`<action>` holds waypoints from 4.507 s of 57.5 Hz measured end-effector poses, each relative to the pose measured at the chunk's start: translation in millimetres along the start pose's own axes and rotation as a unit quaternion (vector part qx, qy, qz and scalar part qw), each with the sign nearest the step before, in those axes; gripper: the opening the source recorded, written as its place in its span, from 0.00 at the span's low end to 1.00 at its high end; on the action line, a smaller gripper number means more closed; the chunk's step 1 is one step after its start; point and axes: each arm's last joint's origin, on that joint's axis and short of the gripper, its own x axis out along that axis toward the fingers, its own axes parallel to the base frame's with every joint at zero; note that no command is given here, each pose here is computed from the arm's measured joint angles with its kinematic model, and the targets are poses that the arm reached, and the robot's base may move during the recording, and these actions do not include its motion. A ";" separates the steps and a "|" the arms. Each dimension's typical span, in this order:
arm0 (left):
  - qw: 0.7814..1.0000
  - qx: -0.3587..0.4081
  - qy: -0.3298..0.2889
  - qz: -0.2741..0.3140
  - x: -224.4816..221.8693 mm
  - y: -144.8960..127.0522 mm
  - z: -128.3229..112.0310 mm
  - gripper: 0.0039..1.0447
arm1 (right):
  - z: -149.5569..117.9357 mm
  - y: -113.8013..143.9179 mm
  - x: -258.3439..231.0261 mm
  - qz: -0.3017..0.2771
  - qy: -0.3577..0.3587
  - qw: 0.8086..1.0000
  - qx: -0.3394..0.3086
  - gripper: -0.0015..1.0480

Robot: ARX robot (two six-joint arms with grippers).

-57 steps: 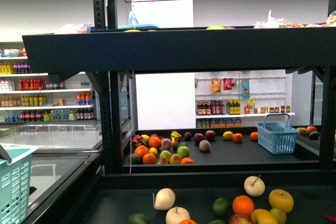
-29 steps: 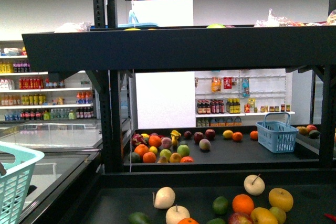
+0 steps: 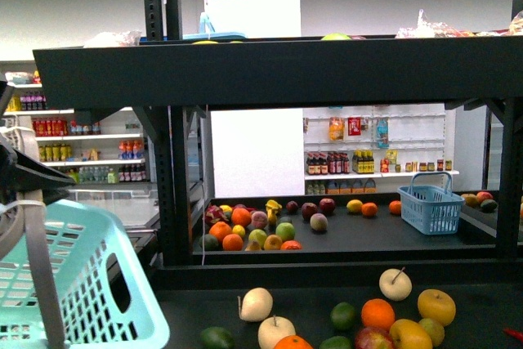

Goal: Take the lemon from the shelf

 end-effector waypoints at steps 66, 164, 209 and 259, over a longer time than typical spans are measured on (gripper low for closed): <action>0.986 -0.044 0.131 -0.091 118.2 -40.7 -138.0 0.09 | 0.0 0.0 0.0 0.000 0.000 1.000 0.000 0.93; 0.983 -0.038 0.152 -0.098 122.6 -45.8 -154.9 0.09 | -172.0 -44.2 458.8 -0.287 0.389 0.817 0.315 0.93; 0.983 -0.038 0.152 -0.098 122.6 -45.8 -154.9 0.09 | -187.9 -35.7 491.3 -0.283 0.374 0.816 0.337 0.93; 0.983 -0.038 0.152 -0.098 122.6 -45.8 -154.9 0.09 | -225.2 -34.7 483.5 -0.293 0.389 0.800 0.350 0.93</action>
